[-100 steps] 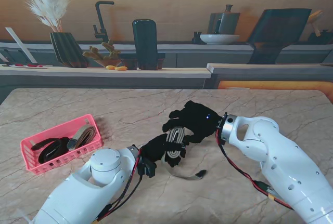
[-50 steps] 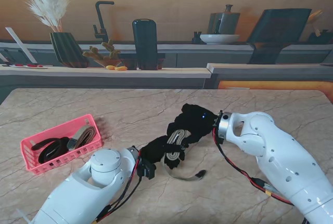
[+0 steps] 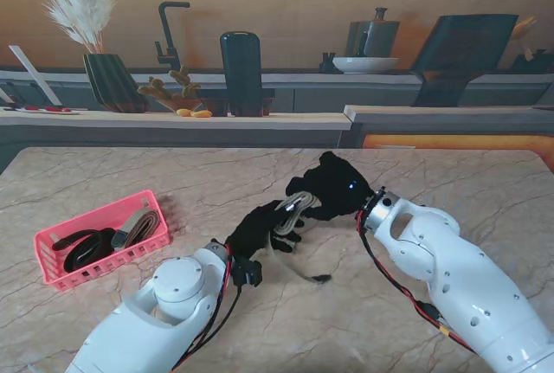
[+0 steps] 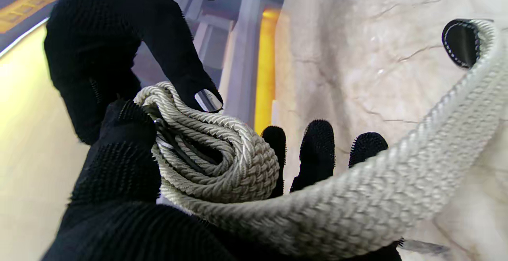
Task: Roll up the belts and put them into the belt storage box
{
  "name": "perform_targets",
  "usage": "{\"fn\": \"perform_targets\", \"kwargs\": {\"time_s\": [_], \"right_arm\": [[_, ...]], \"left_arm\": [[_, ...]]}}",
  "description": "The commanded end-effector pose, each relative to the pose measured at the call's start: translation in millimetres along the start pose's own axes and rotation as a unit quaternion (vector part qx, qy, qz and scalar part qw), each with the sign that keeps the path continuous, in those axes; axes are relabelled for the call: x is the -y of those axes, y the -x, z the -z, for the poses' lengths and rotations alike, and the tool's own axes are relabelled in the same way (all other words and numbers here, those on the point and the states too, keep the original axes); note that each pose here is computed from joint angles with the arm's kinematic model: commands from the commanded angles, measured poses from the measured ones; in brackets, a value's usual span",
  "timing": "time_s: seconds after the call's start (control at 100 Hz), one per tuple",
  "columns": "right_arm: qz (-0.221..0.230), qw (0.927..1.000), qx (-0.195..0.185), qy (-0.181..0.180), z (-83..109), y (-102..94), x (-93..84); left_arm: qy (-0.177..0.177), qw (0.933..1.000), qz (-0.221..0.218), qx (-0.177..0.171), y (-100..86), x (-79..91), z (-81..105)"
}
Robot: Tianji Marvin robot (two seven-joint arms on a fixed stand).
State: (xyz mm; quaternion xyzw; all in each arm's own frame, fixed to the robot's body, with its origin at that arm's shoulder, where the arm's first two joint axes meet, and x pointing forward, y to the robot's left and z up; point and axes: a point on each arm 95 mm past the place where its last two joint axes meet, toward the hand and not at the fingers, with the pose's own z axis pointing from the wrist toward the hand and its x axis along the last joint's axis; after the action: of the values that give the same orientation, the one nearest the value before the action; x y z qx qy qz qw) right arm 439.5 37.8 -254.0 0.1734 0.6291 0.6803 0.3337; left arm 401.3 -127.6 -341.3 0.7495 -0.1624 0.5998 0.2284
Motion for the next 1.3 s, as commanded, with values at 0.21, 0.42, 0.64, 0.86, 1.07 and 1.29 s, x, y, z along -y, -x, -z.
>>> {"fn": "perform_targets", "kwargs": {"time_s": [0.21,0.42,0.64,0.86,1.07,1.29], "right_arm": [[0.0,0.9933,0.085,0.078,-0.7,1.2,-10.8],[0.001,0.9845,0.121,0.126,2.3,0.2,-20.6],[-0.026,0.9804,0.134,0.142,1.6,-7.9,-18.0],[-0.055,0.9779,0.146,0.139,-6.7,-17.1,-2.0],[-0.104,0.9733,0.16,0.127,-17.6,-28.3,16.3],[-0.163,0.968,0.158,0.107,-20.5,-48.8,37.4]], "left_arm": [[-0.028,0.9995,-0.001,-0.015,8.0,-9.0,-1.8],[-0.051,0.9978,-0.038,-0.018,10.0,-8.8,-3.3],[-0.077,0.9956,-0.032,-0.042,7.7,-15.5,-6.3],[-0.08,0.9945,-0.025,-0.064,7.6,-19.5,-8.0],[-0.084,0.9937,-0.02,-0.072,9.1,-24.7,-9.0],[-0.11,0.9914,-0.007,-0.07,9.9,-28.1,-10.5]]}}
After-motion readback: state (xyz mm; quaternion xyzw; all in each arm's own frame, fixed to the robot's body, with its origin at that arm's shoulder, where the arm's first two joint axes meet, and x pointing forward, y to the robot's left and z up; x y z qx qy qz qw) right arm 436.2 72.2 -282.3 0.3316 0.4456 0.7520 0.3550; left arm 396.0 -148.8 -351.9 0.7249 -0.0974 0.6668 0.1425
